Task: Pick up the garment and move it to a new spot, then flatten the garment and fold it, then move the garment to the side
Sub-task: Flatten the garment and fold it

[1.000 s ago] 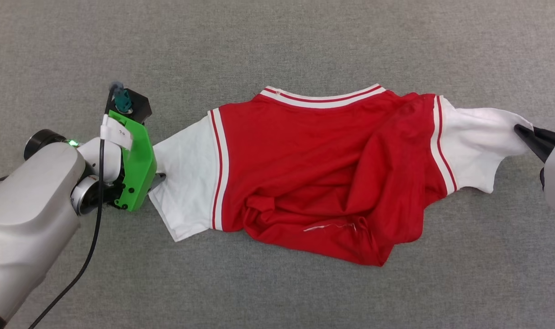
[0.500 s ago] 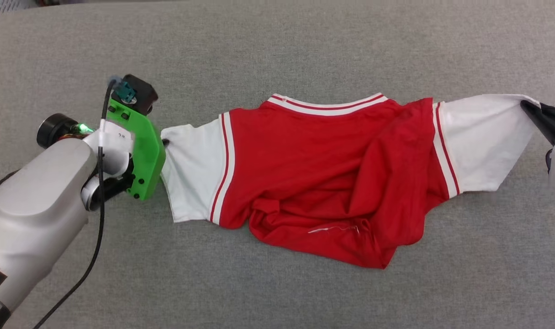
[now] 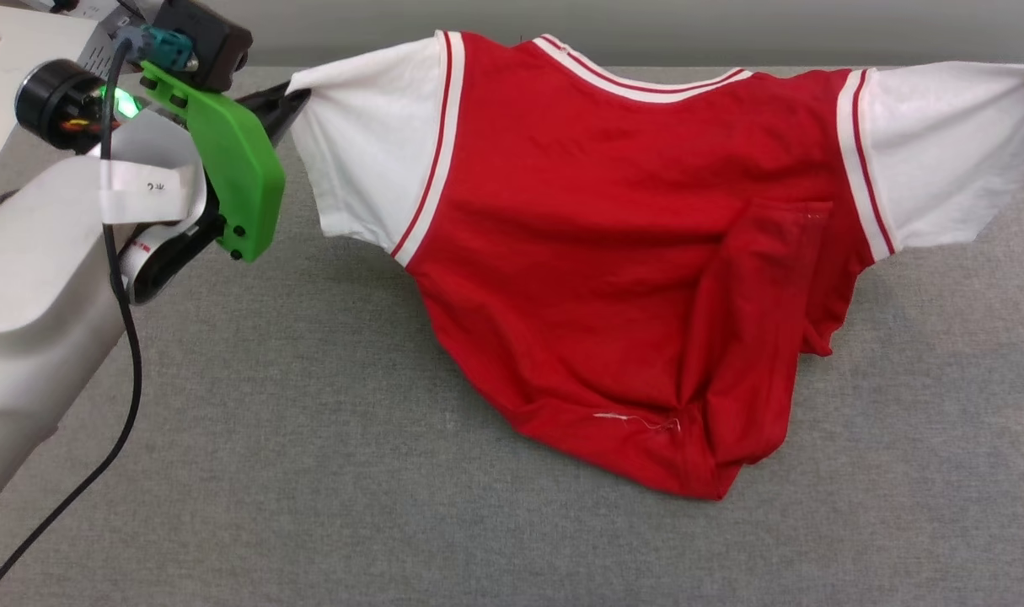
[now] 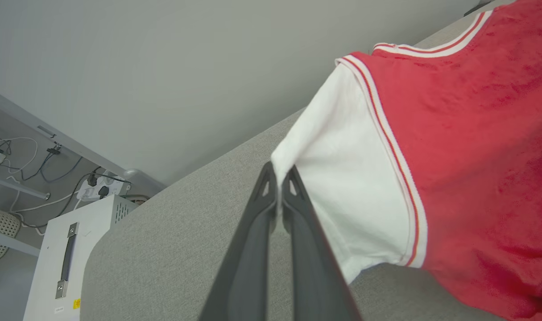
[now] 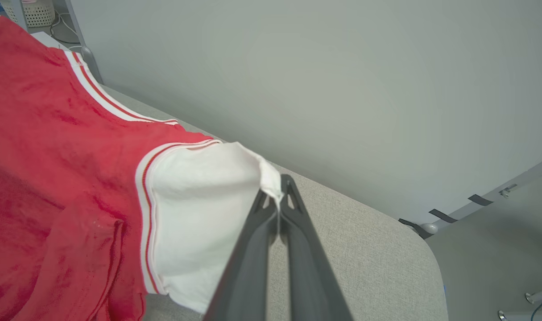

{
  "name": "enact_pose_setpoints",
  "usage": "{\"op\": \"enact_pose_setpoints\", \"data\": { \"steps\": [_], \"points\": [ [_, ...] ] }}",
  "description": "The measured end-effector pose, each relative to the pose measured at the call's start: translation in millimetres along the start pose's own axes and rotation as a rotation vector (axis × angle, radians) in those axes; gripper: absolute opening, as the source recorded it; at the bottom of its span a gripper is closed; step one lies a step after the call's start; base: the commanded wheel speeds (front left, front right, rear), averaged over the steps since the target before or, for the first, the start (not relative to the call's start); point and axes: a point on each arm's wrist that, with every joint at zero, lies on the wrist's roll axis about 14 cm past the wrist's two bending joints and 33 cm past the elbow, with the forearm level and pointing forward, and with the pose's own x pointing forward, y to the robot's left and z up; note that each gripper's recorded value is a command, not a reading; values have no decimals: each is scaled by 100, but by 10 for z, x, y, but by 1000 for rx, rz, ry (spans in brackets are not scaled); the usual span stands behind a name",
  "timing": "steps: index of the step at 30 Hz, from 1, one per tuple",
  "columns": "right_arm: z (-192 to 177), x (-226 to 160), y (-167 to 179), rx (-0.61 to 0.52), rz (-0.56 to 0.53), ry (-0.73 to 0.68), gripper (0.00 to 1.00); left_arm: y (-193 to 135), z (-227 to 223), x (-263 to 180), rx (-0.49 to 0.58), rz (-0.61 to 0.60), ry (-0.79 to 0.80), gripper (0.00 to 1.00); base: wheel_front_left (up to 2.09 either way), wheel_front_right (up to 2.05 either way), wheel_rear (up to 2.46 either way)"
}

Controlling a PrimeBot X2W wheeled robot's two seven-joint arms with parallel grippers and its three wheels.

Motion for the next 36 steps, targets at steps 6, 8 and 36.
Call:
{"op": "enact_pose_setpoints", "data": {
  "steps": [6,8,36],
  "points": [
    [615,62,-144,-55,-27,-136,0,107,753,-10,91,44,-200,0,0,0,0],
    [751,109,-183,-60,-35,-167,0,138,931,20,101,53,-248,0,0,0,0],
    [2315,1009,-786,-242,-233,-494,0,1041,2722,315,238,272,-694,0,0,0,0]
  ]
}}
